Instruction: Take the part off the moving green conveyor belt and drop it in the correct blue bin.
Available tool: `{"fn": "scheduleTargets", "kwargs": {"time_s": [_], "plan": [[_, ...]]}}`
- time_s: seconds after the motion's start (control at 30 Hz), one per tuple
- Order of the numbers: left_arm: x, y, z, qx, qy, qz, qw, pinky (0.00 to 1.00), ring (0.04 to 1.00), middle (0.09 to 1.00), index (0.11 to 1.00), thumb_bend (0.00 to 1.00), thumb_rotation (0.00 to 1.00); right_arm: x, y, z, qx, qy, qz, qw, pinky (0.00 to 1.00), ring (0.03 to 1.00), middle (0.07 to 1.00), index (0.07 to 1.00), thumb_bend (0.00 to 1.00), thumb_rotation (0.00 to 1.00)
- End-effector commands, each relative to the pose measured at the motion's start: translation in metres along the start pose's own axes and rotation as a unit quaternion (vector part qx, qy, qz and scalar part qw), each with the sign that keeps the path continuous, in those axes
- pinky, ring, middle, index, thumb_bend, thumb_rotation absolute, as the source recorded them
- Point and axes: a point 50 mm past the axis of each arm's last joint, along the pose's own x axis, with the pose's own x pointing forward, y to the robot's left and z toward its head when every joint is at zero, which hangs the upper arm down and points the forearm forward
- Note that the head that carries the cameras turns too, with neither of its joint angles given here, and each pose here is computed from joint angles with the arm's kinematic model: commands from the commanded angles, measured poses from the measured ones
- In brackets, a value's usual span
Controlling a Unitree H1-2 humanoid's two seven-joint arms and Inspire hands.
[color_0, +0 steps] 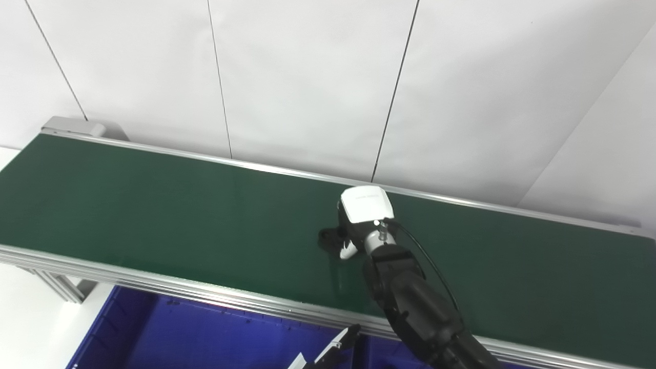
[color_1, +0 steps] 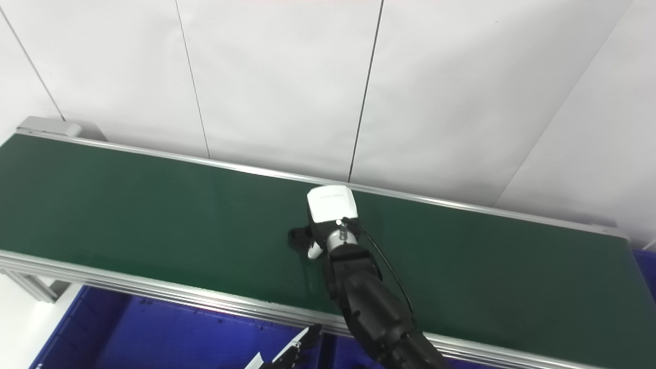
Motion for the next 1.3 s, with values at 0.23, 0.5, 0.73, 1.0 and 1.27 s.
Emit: {"fn": "scheduleTargets", "kwargs": {"time_s": [0.23,0.5,0.73,1.0,1.27], "plan": [[0.016,-0.020,0.028,-0.023,-0.047,-0.004,0.999,0.91,0.965,0.975,0.986,0.87,0.84,-0.044,-0.015,-0.021,0.079,-0.049,-0.102,0.990,0.11,0.168,0.249,0.483,0.51,0.13],[0.007,-0.007,0.025,-0.013,-0.038,-0.008,0.999,0.93,0.983,0.988,0.995,0.87,0.87,-0.076,-0.042,-0.031,0.109,-0.043,-0.137,0.984,0.11,0.169,0.260,0.490,0.50,0.14],[-0.003,0.009,0.023,-0.008,-0.034,-0.009,0.999,0.96,0.998,0.999,1.000,0.87,0.88,-0.097,-0.055,-0.033,0.110,-0.030,-0.150,0.982,0.12,0.179,0.273,0.488,0.51,0.14],[-0.014,0.033,0.026,-0.012,-0.037,-0.001,0.999,0.98,1.000,1.000,0.991,0.84,0.86,-0.132,-0.059,-0.038,0.106,-0.023,-0.139,0.984,0.09,0.153,0.237,0.489,0.51,0.13],[-0.017,0.069,0.039,-0.022,-0.038,0.008,0.999,0.97,0.995,0.983,0.996,0.88,0.87,-0.194,-0.051,-0.053,0.103,-0.001,-0.107,0.989,0.08,0.137,0.214,0.488,0.51,0.14]]}}
